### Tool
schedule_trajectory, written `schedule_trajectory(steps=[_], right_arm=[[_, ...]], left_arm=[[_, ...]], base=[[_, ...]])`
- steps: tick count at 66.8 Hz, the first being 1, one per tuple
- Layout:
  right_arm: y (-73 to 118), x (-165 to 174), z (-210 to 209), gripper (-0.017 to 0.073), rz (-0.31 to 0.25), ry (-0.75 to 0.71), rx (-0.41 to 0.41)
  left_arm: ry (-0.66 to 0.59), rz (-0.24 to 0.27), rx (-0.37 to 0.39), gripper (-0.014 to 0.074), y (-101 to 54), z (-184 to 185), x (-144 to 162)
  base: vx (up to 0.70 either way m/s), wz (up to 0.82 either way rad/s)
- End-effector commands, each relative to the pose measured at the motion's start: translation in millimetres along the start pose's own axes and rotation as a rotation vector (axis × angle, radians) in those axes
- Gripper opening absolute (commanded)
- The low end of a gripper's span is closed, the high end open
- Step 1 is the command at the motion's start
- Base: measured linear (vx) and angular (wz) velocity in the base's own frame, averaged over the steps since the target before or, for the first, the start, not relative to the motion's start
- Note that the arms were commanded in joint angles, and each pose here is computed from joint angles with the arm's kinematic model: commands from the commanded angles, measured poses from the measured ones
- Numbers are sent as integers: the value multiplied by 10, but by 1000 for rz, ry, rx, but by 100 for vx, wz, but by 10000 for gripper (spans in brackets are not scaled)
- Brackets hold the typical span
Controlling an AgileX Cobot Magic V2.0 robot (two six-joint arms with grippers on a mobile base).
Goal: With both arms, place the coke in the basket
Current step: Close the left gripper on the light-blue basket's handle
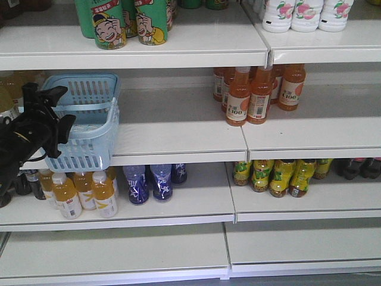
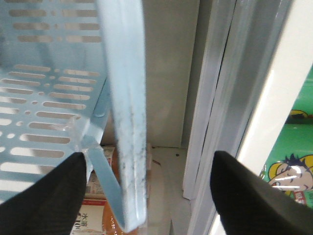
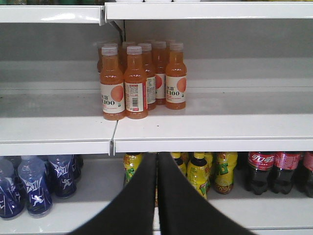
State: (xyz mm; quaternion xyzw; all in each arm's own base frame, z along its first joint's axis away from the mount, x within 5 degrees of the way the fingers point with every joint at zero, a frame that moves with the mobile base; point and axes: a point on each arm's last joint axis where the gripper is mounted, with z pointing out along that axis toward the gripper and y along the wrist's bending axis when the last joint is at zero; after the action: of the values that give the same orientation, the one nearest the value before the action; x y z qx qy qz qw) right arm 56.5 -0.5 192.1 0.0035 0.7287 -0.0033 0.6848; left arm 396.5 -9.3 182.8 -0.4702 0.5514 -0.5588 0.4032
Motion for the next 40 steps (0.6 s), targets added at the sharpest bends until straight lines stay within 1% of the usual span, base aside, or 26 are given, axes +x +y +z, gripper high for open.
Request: schedule_trajectory(steps=[1,8,14,16,18,24,27,33,35,40], right_arm=[[1,-26,-5,-9,-8,-74,-2],[1,-26,-5,-9,-8,-74,-2],[1,-26,-5,-9,-8,-74,-2],[1,-26,-5,-9,-8,-74,-2],[1,-26,-5,-9,-8,-74,-2],[1,-26,-5,-9,-8,-74,-2],[1,-26,-5,-9,-8,-74,-2],[1,-26,-5,-9,-8,-74,-2],[1,-26,-5,-9,-8,-74,-2],[1,-26,-5,-9,-8,-74,-2]], left_arm=[[21,-6,188,494,-329,59,-32],[11,-7,210,411,-298,97,-111],[-12,-20,238,276,-281,83,-196],[-12,-19,250,213,-287,76,-213],[-9,-15,271,150,-301,69,-221],[12,6,352,-3,-363,39,-228],[35,22,402,-9,-405,19,-212],[89,41,462,-9,-454,-11,-174],[120,44,466,-9,-456,-16,-146],[199,25,444,-8,-437,-21,-91]], base=[[0,0],[0,0],[0,0],[0,0],[0,0],[0,0],[0,0],[0,0],[0,0],[0,0]])
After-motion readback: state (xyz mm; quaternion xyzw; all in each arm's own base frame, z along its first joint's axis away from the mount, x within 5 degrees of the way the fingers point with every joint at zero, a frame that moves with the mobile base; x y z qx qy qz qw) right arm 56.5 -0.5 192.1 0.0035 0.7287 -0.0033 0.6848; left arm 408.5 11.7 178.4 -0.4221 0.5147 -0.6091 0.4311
